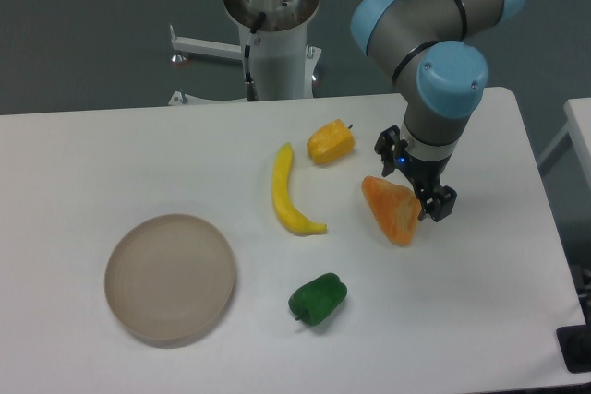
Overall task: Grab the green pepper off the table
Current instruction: 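Lift the gripper up from beside the orange pepper slice, then move the gripper over the green bell pepper and lower it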
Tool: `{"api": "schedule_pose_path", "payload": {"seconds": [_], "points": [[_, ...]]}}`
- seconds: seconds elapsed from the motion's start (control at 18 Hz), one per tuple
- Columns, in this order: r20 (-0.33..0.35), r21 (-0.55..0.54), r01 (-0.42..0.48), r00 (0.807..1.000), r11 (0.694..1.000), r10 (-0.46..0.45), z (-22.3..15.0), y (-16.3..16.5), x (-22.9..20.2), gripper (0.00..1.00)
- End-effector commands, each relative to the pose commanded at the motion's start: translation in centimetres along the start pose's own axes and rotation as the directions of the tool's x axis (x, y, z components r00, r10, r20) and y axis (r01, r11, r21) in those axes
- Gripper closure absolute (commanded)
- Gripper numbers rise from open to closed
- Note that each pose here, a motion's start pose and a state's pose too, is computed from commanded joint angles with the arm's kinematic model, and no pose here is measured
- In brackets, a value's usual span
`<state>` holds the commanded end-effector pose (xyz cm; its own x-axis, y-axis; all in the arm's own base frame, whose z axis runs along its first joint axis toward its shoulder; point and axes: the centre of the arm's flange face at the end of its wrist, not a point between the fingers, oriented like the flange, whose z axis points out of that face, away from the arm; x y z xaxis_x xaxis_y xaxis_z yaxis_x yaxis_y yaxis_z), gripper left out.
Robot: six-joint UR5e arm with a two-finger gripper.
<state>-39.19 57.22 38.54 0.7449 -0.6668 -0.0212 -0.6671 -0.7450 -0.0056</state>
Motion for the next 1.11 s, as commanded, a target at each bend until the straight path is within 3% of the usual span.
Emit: {"api": "schedule_pose_path", "payload": {"seconds": [0.33,0.44,0.61,0.72,0.94,1.11], "points": [[-0.01,0.015,0.019,1.0,1.0,-0.018,0.6,-0.7,0.2,0.0],[-0.036,0.065,0.027,0.999,0.998,-0.024,1.7,-0.9,0.6,0.0],[-0.071,0.141,0.202,0.979,0.969,-0.193,2.9,-2.1,0.3,0.0],[-0.049,0.205,0.226,0.974,0.952,-0.221,4.0,-4.6,-0.4,0.0],[-0.042,0.221,0.272,0.962,0.937,-0.269,7.9,-9.9,-1.3,0.0],[-0.06,0.217,0.324,0.946,0.921,-0.318,9.4,-11.3,-1.6,0.0]]}}
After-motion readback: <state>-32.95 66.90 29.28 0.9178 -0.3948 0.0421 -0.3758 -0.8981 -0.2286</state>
